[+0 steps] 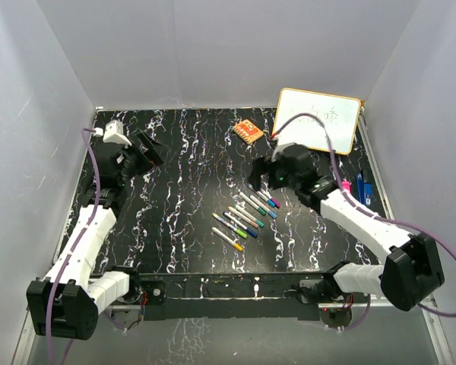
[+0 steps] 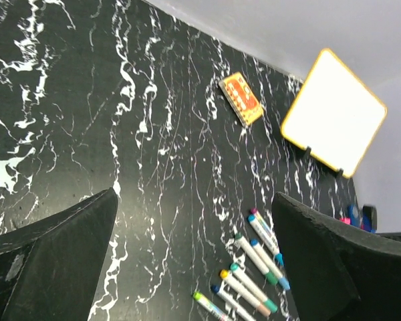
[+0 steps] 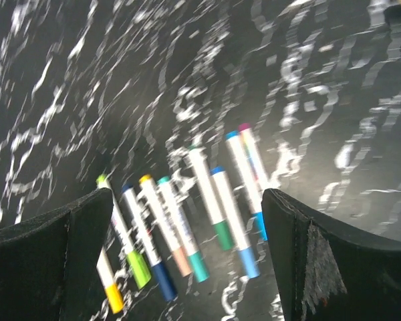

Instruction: Open the pen caps

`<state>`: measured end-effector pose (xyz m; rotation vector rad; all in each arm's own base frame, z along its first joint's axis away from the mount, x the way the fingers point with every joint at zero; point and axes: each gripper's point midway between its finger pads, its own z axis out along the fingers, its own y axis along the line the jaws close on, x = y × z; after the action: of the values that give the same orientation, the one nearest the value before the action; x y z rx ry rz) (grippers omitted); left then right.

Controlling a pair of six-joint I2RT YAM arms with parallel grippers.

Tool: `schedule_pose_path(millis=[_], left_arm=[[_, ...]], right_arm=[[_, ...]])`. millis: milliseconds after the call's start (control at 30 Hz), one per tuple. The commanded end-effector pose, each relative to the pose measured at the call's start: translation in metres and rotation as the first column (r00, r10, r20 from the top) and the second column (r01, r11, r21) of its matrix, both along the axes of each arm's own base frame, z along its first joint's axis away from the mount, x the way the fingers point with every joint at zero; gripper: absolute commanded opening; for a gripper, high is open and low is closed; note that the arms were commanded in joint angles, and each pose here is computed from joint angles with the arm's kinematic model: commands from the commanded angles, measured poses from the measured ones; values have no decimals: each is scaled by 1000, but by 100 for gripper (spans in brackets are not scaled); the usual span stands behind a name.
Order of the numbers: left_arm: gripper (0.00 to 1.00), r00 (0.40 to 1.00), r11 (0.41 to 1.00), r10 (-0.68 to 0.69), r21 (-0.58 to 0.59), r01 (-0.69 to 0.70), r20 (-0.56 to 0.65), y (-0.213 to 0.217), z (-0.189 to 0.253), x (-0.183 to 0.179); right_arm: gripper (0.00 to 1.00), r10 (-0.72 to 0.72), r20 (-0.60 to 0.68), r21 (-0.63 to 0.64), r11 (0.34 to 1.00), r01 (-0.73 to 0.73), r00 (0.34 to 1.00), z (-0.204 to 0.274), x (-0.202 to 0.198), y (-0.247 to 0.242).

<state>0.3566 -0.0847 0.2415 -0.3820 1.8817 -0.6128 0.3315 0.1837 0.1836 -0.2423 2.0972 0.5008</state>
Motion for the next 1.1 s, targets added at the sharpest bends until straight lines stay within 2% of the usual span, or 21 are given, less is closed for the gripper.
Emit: schedule_pose_path(millis=[0,233,567,700,867,1067], left_arm=[[99,990,989,-140,50,140,6,-15,-5,-33],[98,991,989,-132,65,134,-30,-10,-32,-57],[92,976,977,-203,52,207,-79,-20,-52,-66],[93,977,978,-201,41,204,-76,-20,-55,-69],[94,979,982,-187,24,189,-80,-19,-58,-74],[94,981,983,-186,1,186,-60,-21,-54,-81]], right_arm=[[92,115,34,-105,988,-111,993,6,-25,45],[80,304,-68,-265,913,-311,950,-36,-86,111],[57,377,-163,-302,861,-410,912,-74,-145,136],[42,393,-202,-326,837,-440,897,-91,-154,139],[38,401,-259,-363,803,-473,879,-117,-160,139],[37,394,-270,-390,789,-474,878,-127,-158,138]])
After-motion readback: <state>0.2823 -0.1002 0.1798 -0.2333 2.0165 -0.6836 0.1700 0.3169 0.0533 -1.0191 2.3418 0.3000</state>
